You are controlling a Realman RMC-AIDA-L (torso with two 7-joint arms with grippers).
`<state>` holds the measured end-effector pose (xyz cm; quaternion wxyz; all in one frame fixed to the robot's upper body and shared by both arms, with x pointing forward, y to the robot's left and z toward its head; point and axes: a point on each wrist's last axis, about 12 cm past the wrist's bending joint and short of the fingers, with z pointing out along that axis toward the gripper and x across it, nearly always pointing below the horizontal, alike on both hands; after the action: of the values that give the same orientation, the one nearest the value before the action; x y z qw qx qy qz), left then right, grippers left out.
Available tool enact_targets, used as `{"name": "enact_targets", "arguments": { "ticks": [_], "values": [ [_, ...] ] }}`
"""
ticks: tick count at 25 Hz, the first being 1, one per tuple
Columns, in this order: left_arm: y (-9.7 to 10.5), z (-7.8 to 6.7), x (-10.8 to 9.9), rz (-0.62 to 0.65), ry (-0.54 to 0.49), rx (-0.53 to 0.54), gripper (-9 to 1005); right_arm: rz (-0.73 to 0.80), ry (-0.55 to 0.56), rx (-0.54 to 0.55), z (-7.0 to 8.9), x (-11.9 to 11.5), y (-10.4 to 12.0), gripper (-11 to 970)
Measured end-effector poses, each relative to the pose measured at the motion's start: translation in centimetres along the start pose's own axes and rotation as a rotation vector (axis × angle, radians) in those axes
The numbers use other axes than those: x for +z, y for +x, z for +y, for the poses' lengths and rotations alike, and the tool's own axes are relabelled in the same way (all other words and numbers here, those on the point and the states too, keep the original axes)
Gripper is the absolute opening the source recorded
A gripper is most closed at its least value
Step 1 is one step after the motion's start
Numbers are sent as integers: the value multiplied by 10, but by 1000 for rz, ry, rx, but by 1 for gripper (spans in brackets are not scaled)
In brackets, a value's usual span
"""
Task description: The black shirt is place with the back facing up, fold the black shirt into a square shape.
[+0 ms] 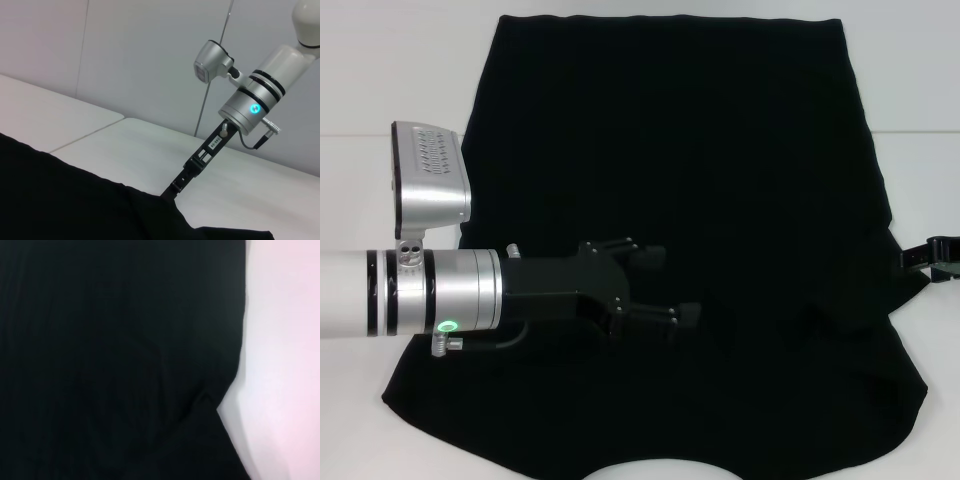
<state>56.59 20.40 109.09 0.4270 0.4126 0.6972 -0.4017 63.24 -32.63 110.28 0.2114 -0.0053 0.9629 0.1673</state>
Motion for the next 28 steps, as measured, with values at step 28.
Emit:
{"name": "enact_targets", "arguments": {
  "ticks": [28],
  "values": [
    [-1,1,-2,-9,-10,-3,950,0,24,-22,3,4,0,653]
  ]
}}
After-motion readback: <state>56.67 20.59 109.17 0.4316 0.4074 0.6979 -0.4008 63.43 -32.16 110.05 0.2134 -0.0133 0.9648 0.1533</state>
